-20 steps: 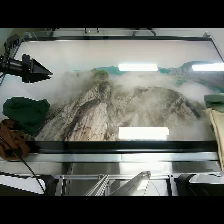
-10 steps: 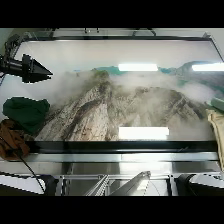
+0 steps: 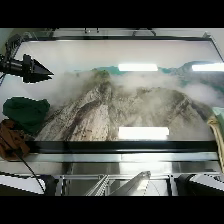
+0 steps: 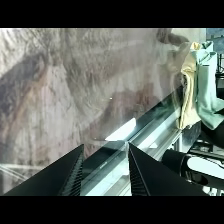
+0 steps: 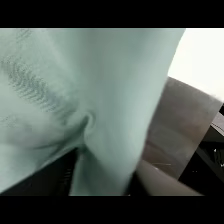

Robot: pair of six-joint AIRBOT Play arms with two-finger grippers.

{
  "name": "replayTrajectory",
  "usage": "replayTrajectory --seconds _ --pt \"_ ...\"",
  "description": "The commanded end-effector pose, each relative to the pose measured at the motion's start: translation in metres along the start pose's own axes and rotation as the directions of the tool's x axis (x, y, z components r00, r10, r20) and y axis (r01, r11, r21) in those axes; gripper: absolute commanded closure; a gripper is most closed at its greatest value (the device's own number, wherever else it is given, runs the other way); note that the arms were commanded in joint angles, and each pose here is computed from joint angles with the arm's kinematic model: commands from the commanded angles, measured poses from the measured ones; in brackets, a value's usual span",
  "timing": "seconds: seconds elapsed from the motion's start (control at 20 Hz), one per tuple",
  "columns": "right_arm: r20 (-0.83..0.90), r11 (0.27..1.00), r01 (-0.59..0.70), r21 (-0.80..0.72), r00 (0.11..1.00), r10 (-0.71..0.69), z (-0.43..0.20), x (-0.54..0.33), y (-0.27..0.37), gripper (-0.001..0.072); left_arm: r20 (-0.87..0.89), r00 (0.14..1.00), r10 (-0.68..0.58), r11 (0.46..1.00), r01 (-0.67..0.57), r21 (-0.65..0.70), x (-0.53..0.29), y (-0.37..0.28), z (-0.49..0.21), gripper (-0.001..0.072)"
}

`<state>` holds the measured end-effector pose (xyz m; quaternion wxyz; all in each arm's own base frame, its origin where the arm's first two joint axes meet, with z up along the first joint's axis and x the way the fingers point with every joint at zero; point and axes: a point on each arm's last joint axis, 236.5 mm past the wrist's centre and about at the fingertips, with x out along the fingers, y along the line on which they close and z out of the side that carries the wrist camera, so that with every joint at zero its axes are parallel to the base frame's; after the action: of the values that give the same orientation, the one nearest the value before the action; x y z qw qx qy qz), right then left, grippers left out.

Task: Fold the shirts.

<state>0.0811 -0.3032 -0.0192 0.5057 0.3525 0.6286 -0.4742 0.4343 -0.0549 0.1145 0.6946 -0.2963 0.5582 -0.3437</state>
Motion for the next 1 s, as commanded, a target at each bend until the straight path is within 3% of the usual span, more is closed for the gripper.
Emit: replayTrajectory --seconds 0.0,0.2,0.4,0.6,0.65,0.75,0.95 --pt "0.023 1.0 0.004 -0.029 1.0 -0.003 0.002 0.031 0.004 0.0188 0.014 1.0 0.005 1.0 -0.005 0.0 0.0 0.001 0.003 0.0418" --pt "0.036 0.999 -0.037 -0.001 0.999 0.037 0.011 -0.009 0.014 0.0189 0.023 1.0 0.007 1.0 -0.007 0.0 0.0 0.002 0.006 0.0418" --pt "0.155 0.97 -0.243 -0.008 0.958 0.241 0.032 -0.112 0.067 0.0191 0.024 1.0 0.006 1.0 -0.006 0.0 0.0 0.001 0.006 0.0418" --pt "0.299 0.938 -0.321 -0.133 0.889 0.347 0.033 -0.206 0.104 0.02 0.004 1.0 0.0 1.0 0.0 0.0 0.0 0.0 0.001 0.042" --pt "0.301 0.916 -0.358 -0.181 0.867 0.398 0.027 -0.219 0.121 0.0272 0.003 1.0 -0.001 1.0 0.001 0.0 0.0 0.0 0.001 0.0422" --pt "0.241 0.847 -0.443 -0.294 0.823 0.514 0.002 -0.234 0.168 0.069 0.008 1.0 0.002 1.0 -0.002 0.012 -0.002 -0.003 0.001 0.0706" --pt "0.156 0.679 -0.428 -0.596 0.768 0.621 -0.066 -0.255 0.256 0.0691 0.101 0.994 0.04 0.992 -0.052 0.115 -0.023 -0.038 0.001 0.0707"
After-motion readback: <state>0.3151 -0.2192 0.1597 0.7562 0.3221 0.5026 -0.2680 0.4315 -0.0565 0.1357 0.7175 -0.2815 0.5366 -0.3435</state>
